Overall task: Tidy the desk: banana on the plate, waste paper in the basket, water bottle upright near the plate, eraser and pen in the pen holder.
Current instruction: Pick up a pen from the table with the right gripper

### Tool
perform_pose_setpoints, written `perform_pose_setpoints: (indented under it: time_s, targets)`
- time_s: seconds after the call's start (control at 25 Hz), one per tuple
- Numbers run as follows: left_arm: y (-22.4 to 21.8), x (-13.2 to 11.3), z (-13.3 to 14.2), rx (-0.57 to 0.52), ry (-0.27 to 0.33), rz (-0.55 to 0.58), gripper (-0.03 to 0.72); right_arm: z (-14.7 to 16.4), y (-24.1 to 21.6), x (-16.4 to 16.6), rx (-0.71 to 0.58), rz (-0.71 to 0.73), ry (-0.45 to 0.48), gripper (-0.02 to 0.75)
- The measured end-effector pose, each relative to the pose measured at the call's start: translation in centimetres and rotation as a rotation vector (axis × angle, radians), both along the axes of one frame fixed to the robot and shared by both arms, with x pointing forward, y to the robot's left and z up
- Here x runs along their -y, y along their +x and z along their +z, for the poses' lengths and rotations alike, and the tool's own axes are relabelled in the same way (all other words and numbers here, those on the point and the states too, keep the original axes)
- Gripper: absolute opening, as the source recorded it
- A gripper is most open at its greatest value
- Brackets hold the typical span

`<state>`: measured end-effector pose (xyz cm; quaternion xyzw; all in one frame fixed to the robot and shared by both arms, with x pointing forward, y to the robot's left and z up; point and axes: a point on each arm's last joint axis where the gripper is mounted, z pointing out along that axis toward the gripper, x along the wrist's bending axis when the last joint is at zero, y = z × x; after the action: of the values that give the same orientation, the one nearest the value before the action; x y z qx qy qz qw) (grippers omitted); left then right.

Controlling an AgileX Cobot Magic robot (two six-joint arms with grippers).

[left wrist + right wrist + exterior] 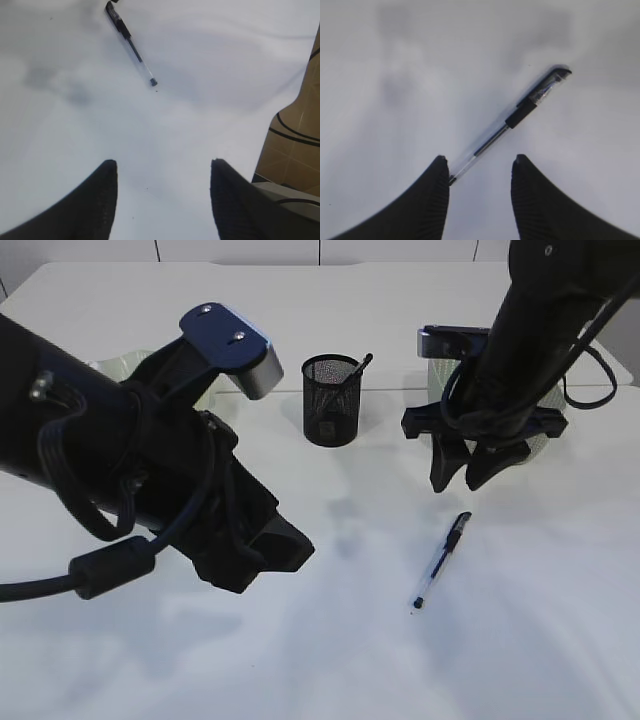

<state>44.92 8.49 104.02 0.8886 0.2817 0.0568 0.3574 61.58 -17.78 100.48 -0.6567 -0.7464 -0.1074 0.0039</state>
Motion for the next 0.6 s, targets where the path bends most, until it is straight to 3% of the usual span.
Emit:
perform_pose_setpoints:
  time_s: [0.24,0.6]
  targets:
    - [0.1,-0.2,-0.1,0.027,0.038,-0.022,0.425,-2.7,-0.5,0.6,-0.048,-0.114,-0.057,0.313]
    - [0.0,-0.3,-0.2,0.032,0.064,-0.039,0.425,-5.1,-0.4,0.7,0.003,-0.217,-0.032,0.312]
